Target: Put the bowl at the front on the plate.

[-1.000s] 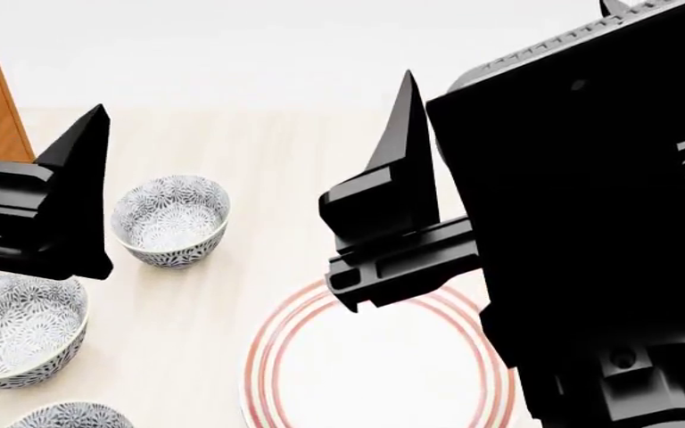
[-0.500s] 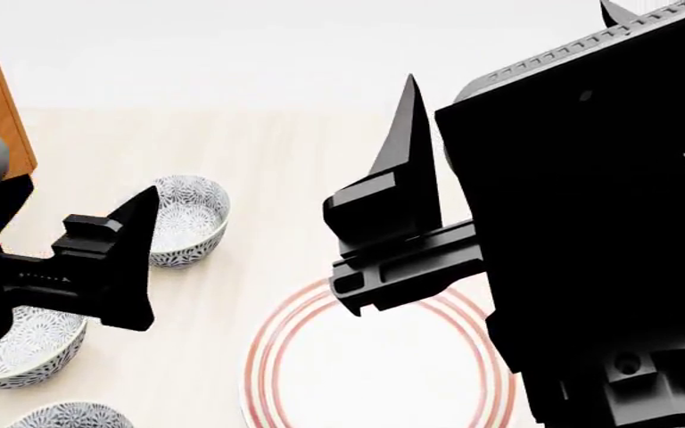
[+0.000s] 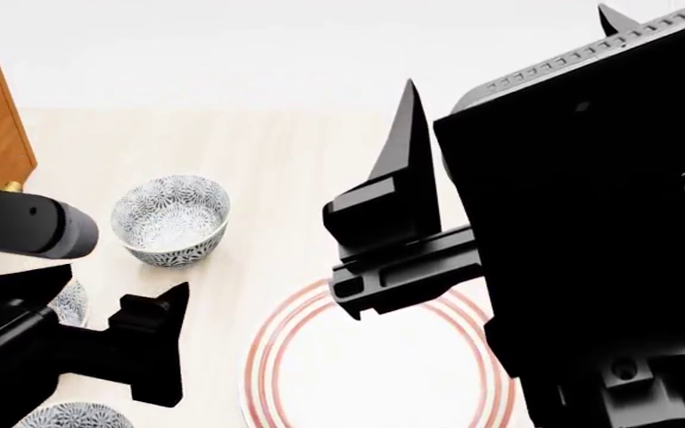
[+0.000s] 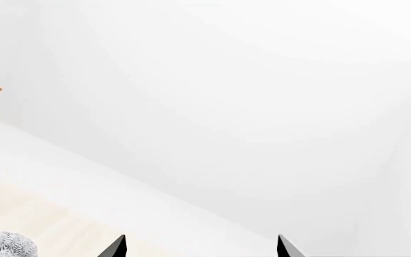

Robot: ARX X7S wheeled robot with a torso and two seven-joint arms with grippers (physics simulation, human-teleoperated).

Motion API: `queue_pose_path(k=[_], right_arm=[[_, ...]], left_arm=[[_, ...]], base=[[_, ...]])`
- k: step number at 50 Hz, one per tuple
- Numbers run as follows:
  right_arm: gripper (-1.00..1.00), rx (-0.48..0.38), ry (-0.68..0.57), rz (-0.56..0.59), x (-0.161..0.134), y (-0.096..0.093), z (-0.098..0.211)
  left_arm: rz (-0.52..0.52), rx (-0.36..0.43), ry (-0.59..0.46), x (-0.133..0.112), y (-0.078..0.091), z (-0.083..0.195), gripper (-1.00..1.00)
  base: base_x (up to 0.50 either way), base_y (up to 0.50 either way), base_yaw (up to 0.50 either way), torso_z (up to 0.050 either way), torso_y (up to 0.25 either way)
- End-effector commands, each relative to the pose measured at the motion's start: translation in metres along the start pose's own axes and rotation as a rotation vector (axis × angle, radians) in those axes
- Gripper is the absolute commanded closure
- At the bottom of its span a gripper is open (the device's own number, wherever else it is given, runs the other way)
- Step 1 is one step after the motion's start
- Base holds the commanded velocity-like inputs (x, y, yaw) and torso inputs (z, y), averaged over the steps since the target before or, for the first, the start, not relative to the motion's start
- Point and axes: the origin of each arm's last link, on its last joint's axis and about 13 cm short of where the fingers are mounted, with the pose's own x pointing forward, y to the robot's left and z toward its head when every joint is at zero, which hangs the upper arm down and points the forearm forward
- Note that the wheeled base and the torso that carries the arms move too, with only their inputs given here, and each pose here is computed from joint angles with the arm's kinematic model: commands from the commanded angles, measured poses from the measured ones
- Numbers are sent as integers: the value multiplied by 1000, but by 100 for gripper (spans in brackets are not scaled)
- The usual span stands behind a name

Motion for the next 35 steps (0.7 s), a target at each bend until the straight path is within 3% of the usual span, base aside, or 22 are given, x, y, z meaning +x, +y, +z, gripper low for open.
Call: queue_pose_path(k=[1, 13, 35], right_arm=[[-100, 0, 3, -6, -1, 0, -1], [-100, -8, 0, -1, 0, 1, -1], [-100, -13, 3, -5, 0, 1, -1]], left_arm=[[23, 12, 94, 5, 0, -8, -100], [50, 24, 194, 9, 2, -20, -100], [78, 71, 262, 19, 5, -41, -100]], base=[[0, 0, 0, 0, 0], [0, 0, 0, 0, 0], [0, 0, 0, 0, 0]])
